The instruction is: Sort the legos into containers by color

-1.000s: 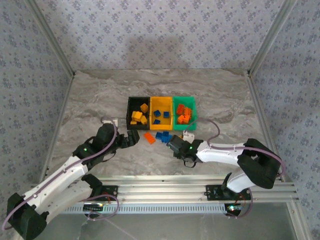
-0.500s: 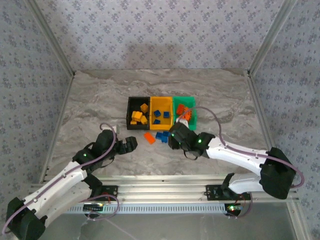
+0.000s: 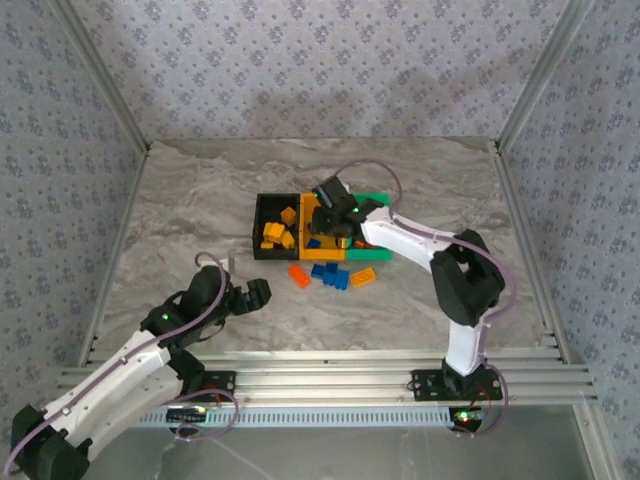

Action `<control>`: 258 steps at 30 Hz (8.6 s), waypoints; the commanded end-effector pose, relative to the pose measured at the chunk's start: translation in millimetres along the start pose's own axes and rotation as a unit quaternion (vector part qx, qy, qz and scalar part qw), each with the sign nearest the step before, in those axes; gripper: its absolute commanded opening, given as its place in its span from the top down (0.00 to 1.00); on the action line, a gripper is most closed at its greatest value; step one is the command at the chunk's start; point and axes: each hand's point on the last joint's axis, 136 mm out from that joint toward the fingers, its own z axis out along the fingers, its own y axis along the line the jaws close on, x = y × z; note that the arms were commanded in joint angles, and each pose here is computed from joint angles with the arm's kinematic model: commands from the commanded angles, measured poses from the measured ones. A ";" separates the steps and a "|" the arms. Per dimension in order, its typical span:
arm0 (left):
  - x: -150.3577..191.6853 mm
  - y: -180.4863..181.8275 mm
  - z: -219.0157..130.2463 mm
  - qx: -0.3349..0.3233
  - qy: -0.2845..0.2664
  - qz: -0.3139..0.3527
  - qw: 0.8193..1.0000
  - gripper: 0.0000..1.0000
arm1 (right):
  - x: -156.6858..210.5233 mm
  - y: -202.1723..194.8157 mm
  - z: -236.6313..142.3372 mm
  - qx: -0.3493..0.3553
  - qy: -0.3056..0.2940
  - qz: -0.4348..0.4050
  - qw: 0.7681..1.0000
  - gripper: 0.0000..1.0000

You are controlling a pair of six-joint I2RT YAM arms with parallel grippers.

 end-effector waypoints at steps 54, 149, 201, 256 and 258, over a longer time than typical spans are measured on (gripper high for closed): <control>12.5 -40.1 30.2 0.008 0.017 0.030 0.999 0.00 | 123.1 -122.5 -53.7 0.080 -0.044 0.170 0.981 0.25; -5.7 -0.8 -7.5 -0.023 -0.031 0.010 0.999 0.00 | -40.4 112.4 -64.6 -0.110 -0.095 -0.084 0.986 0.28; 11.3 -0.1 17.0 -0.012 0.000 0.002 1.000 0.00 | 166.7 -121.1 -61.8 0.083 0.043 0.047 0.995 0.44; -24.3 -51.9 45.0 -0.015 0.000 0.072 0.997 0.04 | -44.6 3.9 -41.9 -0.006 -0.080 -0.019 0.997 0.30; -29.4 -59.3 50.5 -0.022 -0.011 0.084 0.996 0.07 | -39.4 0.5 -57.2 -0.019 -0.093 -0.009 0.995 0.30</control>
